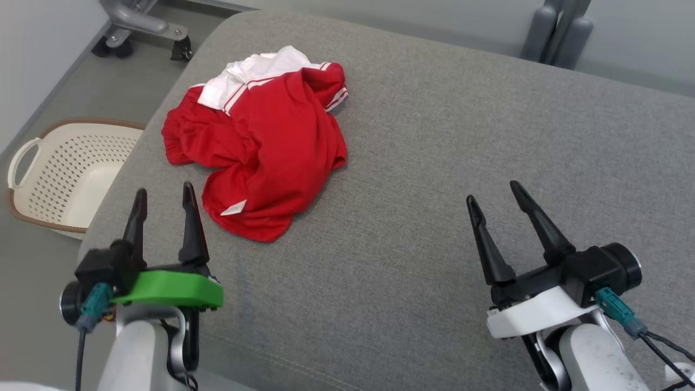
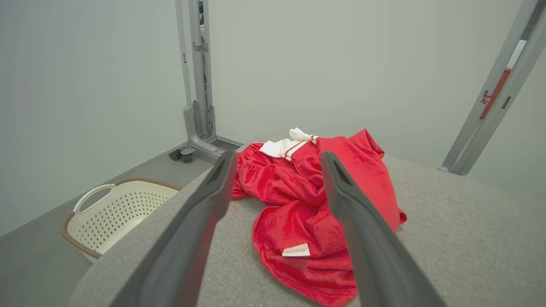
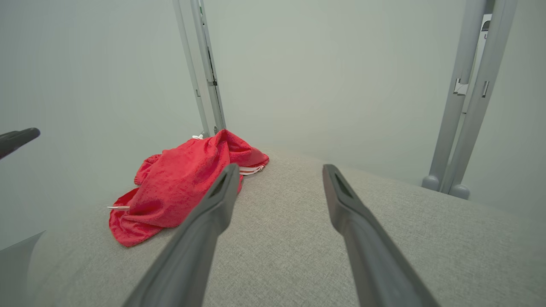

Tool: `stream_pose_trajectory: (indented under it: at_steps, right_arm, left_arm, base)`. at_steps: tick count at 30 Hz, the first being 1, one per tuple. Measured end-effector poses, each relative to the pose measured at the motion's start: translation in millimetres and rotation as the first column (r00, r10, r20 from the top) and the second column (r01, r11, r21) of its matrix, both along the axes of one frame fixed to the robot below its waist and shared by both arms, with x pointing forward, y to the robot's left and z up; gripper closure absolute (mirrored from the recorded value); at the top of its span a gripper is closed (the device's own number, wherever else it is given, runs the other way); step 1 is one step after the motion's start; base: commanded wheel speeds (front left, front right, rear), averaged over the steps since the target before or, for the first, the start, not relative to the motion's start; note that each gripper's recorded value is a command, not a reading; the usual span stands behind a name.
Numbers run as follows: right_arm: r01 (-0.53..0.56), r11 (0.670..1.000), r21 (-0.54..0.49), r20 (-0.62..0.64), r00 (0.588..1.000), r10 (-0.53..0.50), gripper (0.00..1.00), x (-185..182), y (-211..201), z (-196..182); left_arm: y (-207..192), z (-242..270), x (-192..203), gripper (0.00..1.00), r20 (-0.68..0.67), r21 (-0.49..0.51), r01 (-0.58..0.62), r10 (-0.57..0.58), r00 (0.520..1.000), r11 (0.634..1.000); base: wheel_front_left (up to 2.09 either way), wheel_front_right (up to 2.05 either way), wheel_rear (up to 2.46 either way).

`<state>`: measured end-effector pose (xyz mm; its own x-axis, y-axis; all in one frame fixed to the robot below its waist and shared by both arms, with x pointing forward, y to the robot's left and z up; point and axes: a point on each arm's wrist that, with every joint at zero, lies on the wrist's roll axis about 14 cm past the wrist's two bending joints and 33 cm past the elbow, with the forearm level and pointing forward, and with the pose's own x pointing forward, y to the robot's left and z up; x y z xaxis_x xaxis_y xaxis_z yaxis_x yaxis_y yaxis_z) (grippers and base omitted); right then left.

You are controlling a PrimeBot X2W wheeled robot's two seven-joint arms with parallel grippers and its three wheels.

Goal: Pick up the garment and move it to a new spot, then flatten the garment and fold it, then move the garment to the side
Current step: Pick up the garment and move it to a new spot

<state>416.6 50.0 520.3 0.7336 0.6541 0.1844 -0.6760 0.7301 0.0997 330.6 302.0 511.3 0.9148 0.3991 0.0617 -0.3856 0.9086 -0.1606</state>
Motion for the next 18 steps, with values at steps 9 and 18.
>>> stream_pose_trajectory:
  at_steps: [9,18]
  right_arm:
    - [0.057,0.992,-0.116,0.042,0.998,-0.053,0.0,42.4,-40.7,-32.0]
    - [0.11,0.981,-0.163,-0.011,0.994,-0.113,0.0,62.5,-69.1,-67.1]
  left_arm:
    - [24.9,-13.4,107.9,0.0,-0.203,-0.03,0.152,-0.155,0.967,0.988]
    - [31.4,-60.9,168.2,0.0,-0.471,-0.206,0.177,-0.256,0.844,0.963]
  base:
    - [0.0,0.0,0.0]
    - [0.0,0.0,0.0]
